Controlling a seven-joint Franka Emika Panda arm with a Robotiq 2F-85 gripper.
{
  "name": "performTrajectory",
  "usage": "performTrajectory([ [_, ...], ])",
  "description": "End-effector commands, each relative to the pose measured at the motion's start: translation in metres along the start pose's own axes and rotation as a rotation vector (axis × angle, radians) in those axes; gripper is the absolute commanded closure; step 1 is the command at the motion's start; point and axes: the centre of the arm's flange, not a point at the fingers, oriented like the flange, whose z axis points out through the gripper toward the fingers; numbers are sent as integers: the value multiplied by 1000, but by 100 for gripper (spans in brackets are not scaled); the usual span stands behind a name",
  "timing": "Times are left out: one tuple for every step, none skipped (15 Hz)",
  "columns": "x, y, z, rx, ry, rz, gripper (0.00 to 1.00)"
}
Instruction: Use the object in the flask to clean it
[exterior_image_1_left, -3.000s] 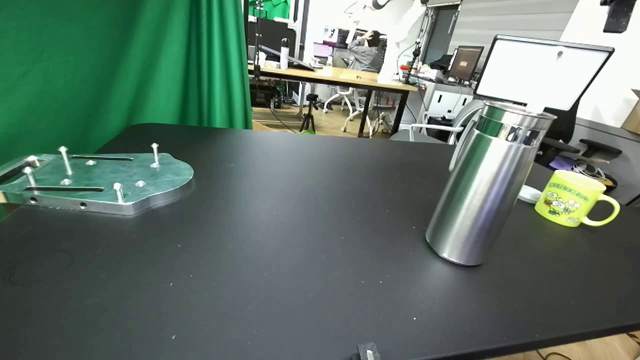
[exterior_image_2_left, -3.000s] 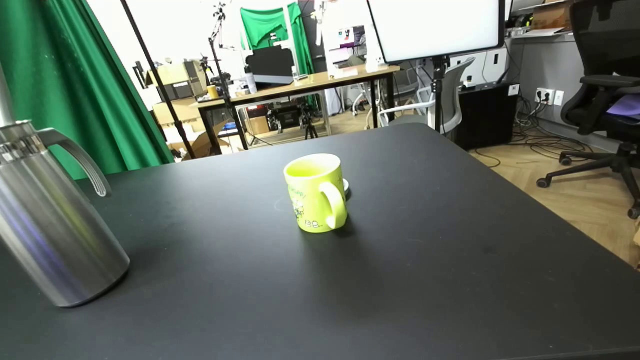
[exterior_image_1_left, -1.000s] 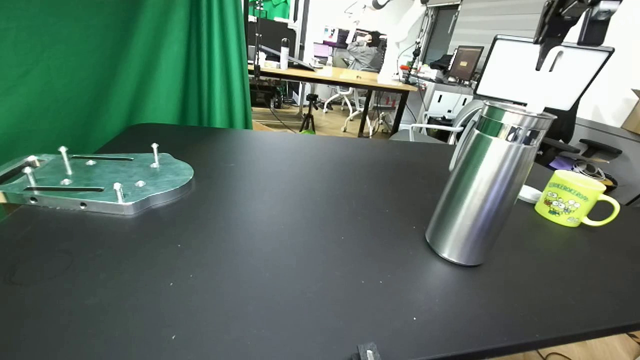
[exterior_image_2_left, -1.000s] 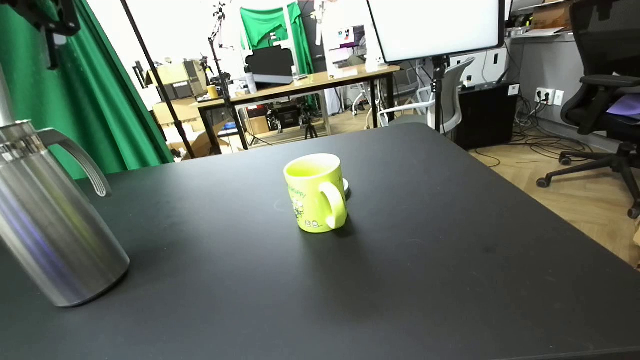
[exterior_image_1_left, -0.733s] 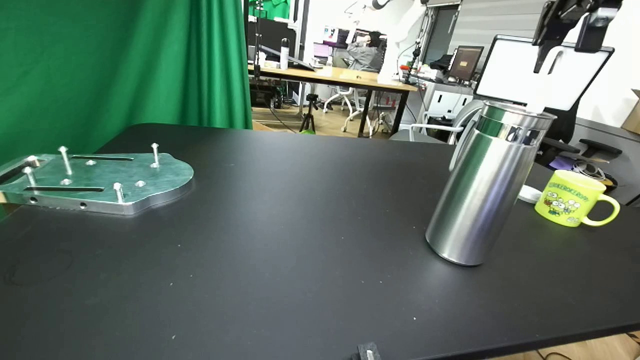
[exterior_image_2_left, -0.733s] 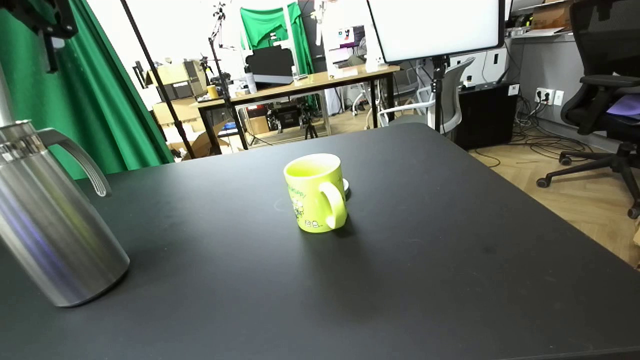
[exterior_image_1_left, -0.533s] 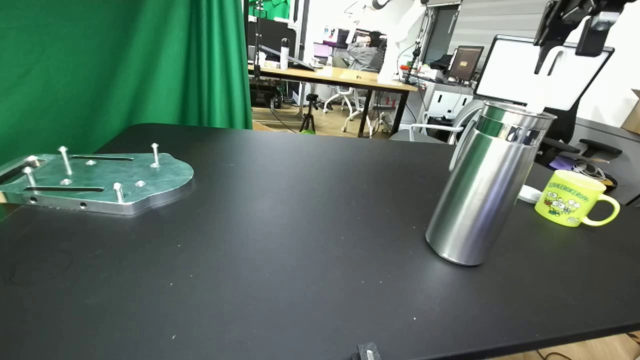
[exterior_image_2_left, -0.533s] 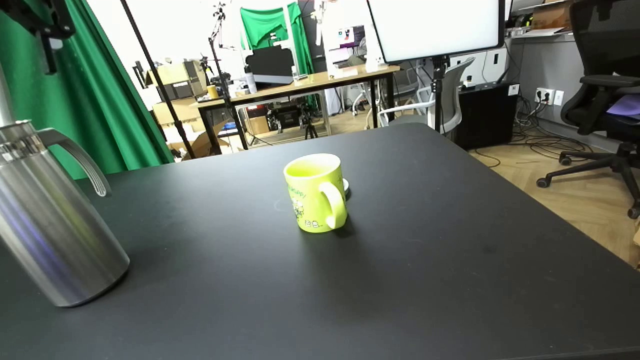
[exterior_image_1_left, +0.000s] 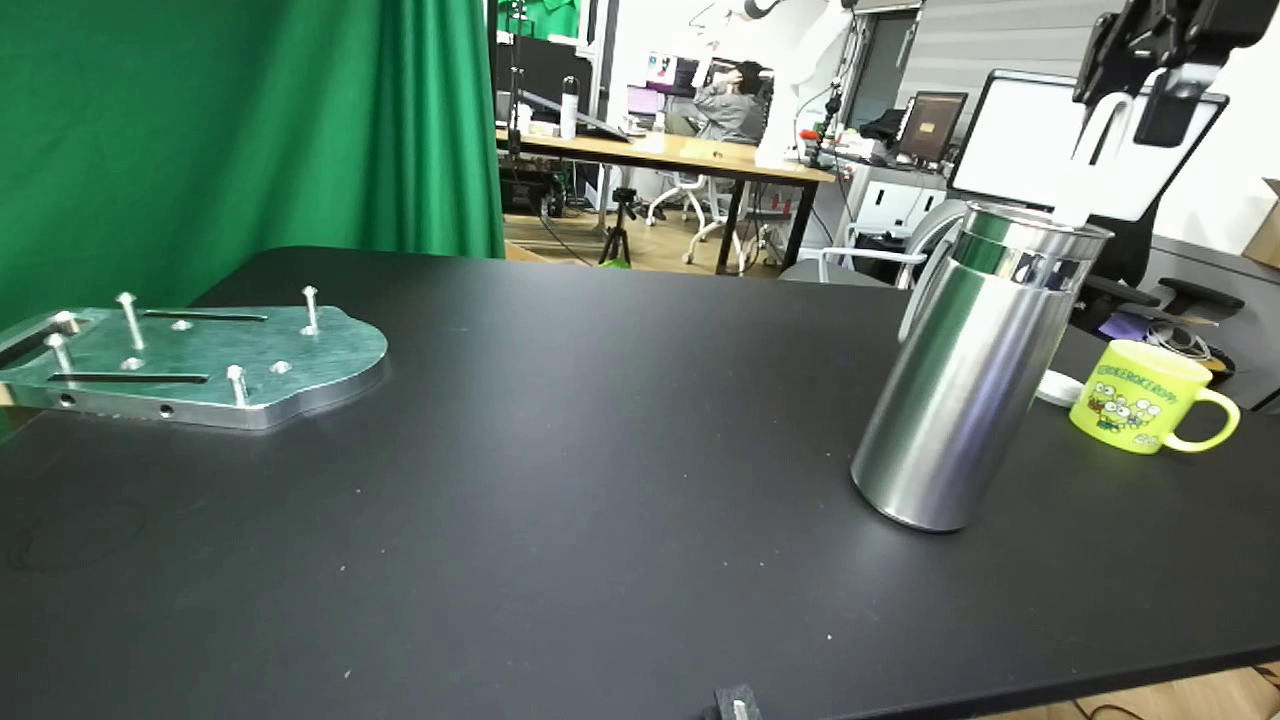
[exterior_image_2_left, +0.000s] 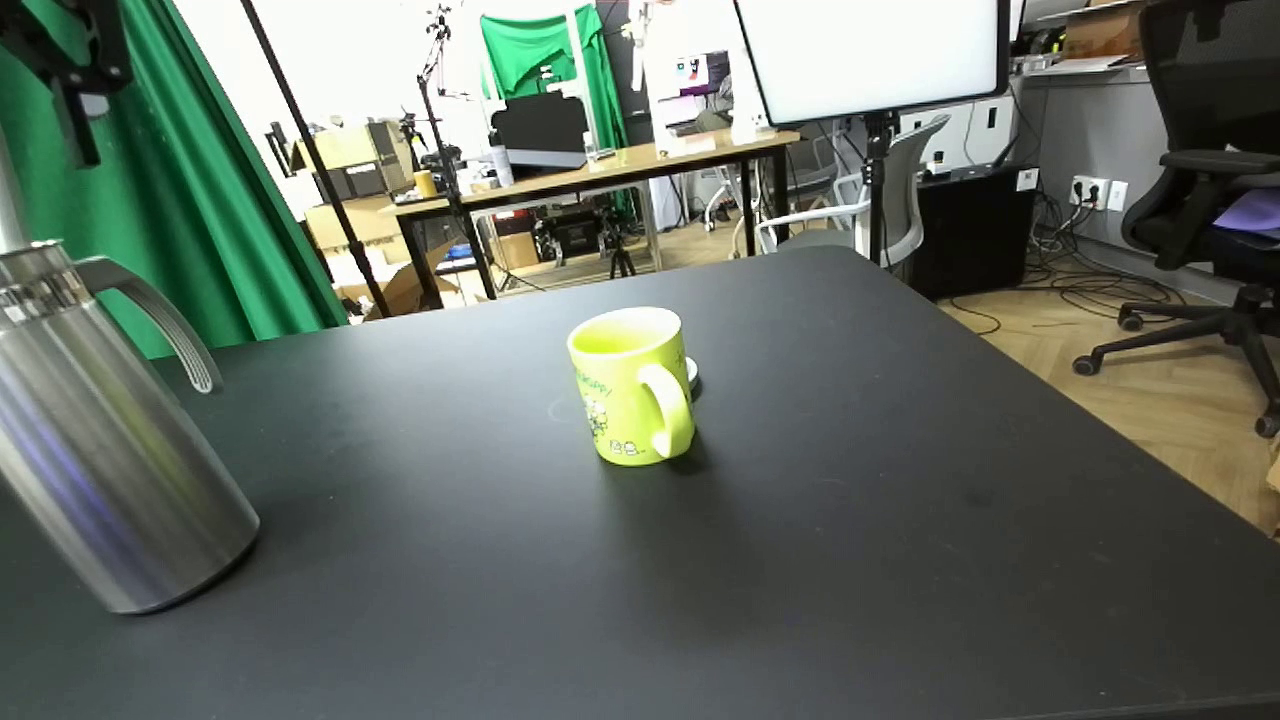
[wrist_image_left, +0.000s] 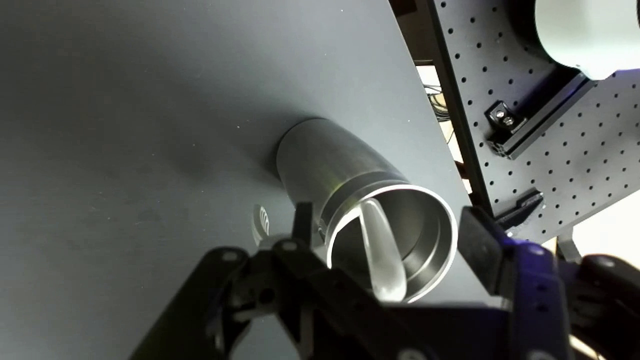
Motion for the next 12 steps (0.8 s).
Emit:
performTrajectory([
  [-3,-11,0,-42,4,23,55],
  [-3,-11,0,-44,6,23,61],
  [-3,-12,1,-47,8,22,68],
  [-3,-13,1,-50,8,21,75],
  [-4,-14,1,-52,9,20,81],
  [-4,-14,1,-51,7,17,89],
  [-4,-15,1,-49,5,15,95],
  [-4,-16,-1,-53,1,12,99],
  [-3,-17,-4,-61,-3,9,100],
  [-2,-19,-9,-73,-11,3,97],
  [0,-21,-12,-84,-20,-4,96],
  [3,-24,-17,-98,-33,-13,96],
])
